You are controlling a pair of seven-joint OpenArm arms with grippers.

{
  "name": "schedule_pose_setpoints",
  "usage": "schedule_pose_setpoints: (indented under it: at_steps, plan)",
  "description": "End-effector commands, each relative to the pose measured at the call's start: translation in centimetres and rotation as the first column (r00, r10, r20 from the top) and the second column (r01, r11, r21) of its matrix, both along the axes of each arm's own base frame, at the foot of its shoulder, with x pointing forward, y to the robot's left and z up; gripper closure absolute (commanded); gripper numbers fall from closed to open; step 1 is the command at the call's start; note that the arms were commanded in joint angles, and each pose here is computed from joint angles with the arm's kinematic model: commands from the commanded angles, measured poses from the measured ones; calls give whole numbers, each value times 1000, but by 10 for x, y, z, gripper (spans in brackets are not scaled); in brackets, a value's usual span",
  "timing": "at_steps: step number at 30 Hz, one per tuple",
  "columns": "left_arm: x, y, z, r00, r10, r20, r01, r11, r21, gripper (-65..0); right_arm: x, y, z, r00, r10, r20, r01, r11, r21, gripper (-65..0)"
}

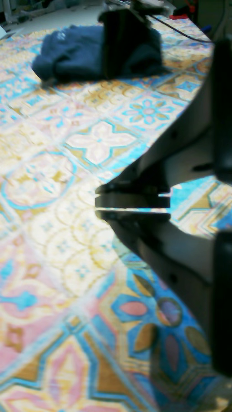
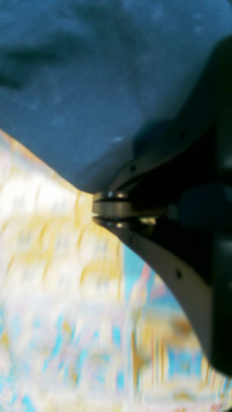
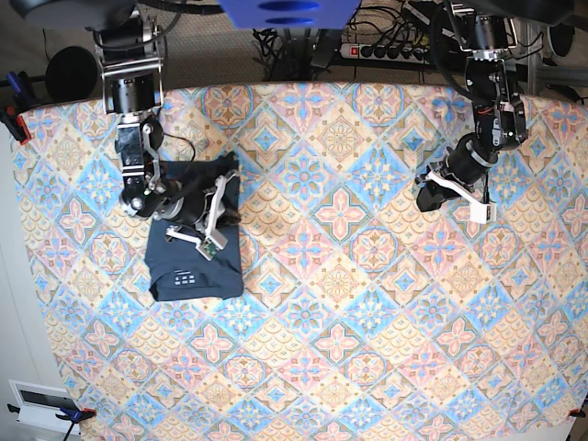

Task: Layout the t-shirt on the table in an organized manner, then fold the t-shirt properly
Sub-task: 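Smooth the folded shirt's edge with the right gripper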

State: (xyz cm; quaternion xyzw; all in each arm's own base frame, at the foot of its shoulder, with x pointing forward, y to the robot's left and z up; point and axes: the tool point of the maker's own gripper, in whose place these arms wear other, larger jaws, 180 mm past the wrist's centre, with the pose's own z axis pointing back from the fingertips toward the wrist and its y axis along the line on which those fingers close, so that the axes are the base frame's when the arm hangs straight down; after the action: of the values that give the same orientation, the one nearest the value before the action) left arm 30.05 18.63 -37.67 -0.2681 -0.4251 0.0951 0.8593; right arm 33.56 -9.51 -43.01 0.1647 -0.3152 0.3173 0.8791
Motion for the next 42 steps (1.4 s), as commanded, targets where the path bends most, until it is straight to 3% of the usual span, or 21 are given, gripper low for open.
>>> schedule_pose_setpoints:
  at_steps: [1, 12, 21, 31, 42]
  plan:
    - [10, 2, 17, 998, -2, 61, 3, 1000, -4, 0, 8, -20, 3, 1000, -11, 9, 12, 997, -74, 0]
    - [6, 2, 14, 999, -2, 52, 3, 1000, -4, 0, 27, -22, 24, 997, -6, 72, 11, 997, -81, -1]
    - [7, 1, 14, 999, -7, 52, 7, 1000, 0, 0, 34, -9, 69, 980, 55, 191, -30, 991, -128, -1]
    - [8, 0, 15, 998, -7, 54, 7, 1000, -3, 0, -23, -3, 42, 991, 81, 108, -65, 988, -140, -1]
    - [8, 0, 15, 998, -8, 54, 8, 1000, -5, 0, -37, -13, 12, 999, 48, 11, -46, 989, -140, 0]
